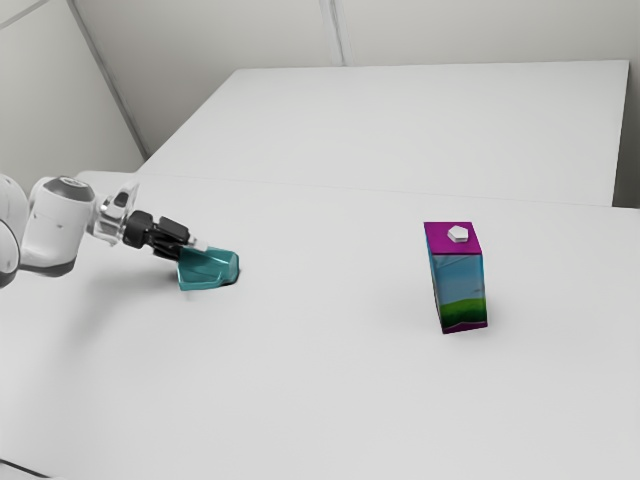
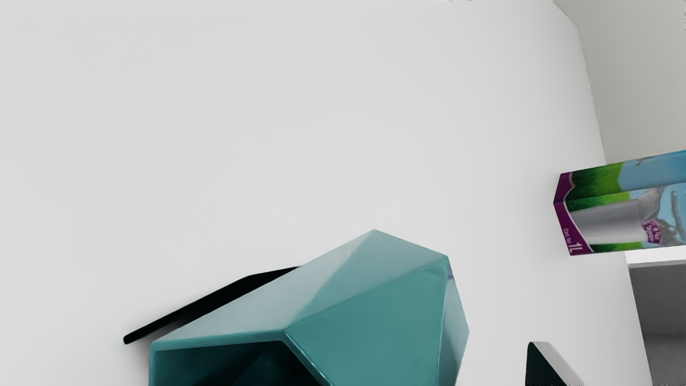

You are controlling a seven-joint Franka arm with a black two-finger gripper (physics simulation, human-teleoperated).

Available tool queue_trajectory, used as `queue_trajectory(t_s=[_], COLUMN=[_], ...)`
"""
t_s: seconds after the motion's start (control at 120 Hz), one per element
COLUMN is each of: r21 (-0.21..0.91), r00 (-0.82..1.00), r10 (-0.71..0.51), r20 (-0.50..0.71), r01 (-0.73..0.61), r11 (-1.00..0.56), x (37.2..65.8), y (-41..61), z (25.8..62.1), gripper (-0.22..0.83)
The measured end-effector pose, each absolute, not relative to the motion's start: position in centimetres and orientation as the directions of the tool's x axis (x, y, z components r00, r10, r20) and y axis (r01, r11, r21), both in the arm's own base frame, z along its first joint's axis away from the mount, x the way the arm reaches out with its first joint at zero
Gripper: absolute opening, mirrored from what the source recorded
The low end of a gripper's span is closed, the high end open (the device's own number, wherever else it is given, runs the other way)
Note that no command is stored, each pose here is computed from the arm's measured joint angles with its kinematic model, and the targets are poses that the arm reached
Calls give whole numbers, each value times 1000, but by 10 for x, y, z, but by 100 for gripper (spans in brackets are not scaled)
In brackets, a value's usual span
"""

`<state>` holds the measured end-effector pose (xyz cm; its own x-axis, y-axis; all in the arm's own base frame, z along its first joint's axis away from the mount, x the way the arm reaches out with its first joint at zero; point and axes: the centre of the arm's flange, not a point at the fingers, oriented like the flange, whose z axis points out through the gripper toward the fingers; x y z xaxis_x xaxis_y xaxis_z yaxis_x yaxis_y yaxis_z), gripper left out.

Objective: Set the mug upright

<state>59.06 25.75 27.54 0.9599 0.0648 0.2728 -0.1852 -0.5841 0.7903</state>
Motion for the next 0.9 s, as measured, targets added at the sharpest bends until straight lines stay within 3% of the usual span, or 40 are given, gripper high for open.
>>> queue_trajectory(t_s=[0.233, 0.392, 0.583, 0.742, 0.9], r21=[782, 771, 725, 593, 406], r00=[955, 951, 935, 915, 890], r10=[53, 42, 6, -189, -391], r20=[290, 306, 354, 357, 234], r01=[-205, -222, -271, -378, -455], r11=[-588, -597, -633, -711, -793], x=[593, 595, 586, 585, 579], y=[256, 251, 236, 173, 115], z=[282, 292, 346, 422, 466], gripper=[-2, -10, -14, -15, -16])
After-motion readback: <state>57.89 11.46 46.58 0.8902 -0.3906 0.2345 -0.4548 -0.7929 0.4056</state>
